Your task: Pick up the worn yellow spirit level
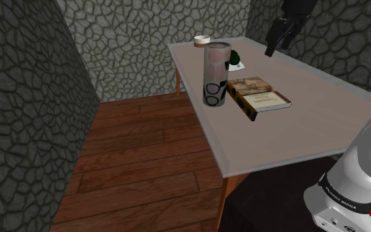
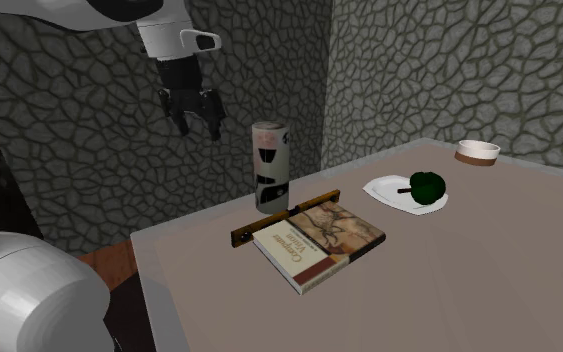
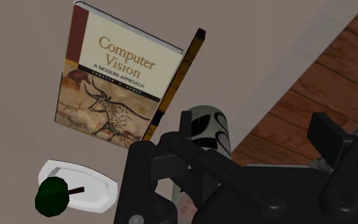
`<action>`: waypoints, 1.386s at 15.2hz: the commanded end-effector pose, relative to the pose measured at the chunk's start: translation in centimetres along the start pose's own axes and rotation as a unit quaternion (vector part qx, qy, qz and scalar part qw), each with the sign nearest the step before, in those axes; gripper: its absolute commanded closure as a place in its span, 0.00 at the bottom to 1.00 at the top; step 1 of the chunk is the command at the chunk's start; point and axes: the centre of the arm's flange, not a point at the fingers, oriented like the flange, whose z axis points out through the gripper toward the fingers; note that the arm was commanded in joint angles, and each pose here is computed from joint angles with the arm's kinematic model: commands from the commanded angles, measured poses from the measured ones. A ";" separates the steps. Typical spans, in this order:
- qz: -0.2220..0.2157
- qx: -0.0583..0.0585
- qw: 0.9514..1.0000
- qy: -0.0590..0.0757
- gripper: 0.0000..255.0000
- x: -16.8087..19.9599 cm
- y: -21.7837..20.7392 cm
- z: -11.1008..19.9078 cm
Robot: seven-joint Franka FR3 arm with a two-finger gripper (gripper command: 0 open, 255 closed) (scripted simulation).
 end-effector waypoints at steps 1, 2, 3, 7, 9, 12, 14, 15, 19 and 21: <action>0.000 0.000 1.000 0.000 0.00 0.0 0.0 0.0; 0.010 0.000 1.000 -0.002 0.00 0.7 0.3 1.1; 0.020 0.000 1.000 -0.004 0.00 1.4 0.6 2.2; 0.060 0.000 0.998 -0.012 0.00 4.2 2.1 6.6; 0.080 0.001 0.997 -0.016 0.00 5.5 2.9 8.9; 0.110 0.001 0.994 -0.021 0.00 7.3 4.2 12.2; 0.129 0.001 0.991 -0.025 0.00 8.5 5.1 14.5; 0.139 0.001 0.990 -0.027 0.00 9.0 5.6 15.6; 0.179 0.001 0.983 -0.035 0.00 11.2 7.6 20.2; 0.198 0.002 0.979 -0.039 0.00 12.1 8.7 22.5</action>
